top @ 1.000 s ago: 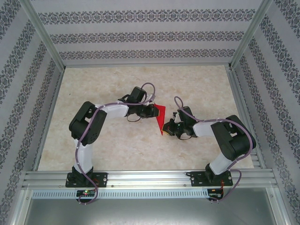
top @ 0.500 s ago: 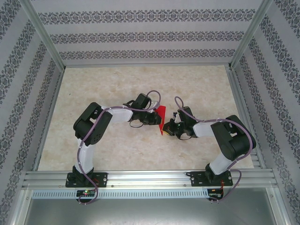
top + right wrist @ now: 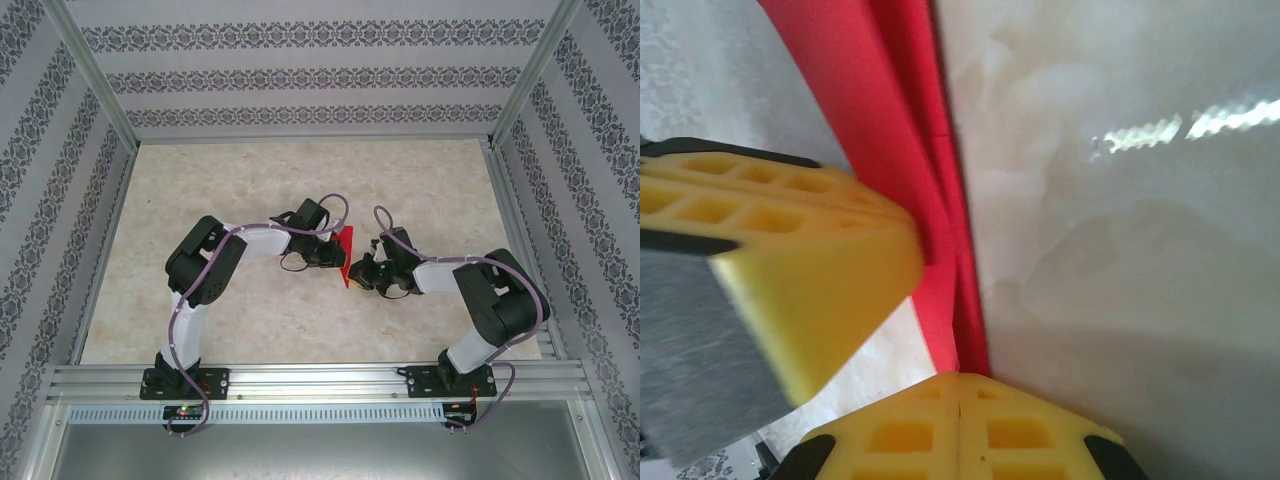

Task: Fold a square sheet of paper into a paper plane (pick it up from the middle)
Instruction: Fold the wing for the fifth time at the center of the table.

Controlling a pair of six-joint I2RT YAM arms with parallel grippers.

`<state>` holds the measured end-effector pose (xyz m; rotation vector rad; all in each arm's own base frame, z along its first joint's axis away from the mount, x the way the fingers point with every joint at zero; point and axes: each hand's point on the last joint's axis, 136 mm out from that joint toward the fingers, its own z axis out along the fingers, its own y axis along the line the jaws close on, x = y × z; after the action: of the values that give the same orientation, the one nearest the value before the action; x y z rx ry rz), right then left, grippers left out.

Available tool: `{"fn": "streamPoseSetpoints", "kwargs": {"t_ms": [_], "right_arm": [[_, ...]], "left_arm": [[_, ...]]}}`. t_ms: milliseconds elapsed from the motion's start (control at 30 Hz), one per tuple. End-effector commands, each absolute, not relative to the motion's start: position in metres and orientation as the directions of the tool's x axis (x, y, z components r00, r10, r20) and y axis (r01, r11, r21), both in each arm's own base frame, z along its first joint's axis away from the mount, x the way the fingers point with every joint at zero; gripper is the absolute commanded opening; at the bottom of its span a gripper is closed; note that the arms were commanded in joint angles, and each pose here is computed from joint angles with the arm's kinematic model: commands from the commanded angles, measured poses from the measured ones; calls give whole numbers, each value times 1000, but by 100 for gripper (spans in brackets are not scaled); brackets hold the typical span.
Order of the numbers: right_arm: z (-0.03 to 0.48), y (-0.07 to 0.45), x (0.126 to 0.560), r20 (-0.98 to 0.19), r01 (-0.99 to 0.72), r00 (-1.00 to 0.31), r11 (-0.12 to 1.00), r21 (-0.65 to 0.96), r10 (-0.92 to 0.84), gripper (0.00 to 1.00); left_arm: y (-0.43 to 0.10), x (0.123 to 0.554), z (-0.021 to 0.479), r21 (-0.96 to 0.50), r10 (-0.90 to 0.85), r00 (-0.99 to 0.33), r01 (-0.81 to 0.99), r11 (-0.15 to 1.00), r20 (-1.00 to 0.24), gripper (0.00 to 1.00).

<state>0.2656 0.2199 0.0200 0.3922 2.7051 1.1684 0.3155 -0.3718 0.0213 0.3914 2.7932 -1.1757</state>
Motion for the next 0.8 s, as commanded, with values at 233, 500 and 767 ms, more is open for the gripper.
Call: {"fn": "streamPoseSetpoints", "kwargs": {"t_ms": [233, 500, 767], "right_arm": [[43, 222, 254, -118, 85, -966, 709, 700, 232, 8], [39, 240, 258, -112, 60, -975, 707, 705, 194, 5], [14, 227, 253, -72, 120, -973, 744, 658, 220, 5]], "left_arm": [[-351, 306, -19, -579, 207, -975, 218, 786, -86, 9], [-350, 307, -20, -570, 201, -976, 210, 794, -81, 9], [-350, 309, -19, -565, 198, -977, 209, 798, -81, 9]]}}
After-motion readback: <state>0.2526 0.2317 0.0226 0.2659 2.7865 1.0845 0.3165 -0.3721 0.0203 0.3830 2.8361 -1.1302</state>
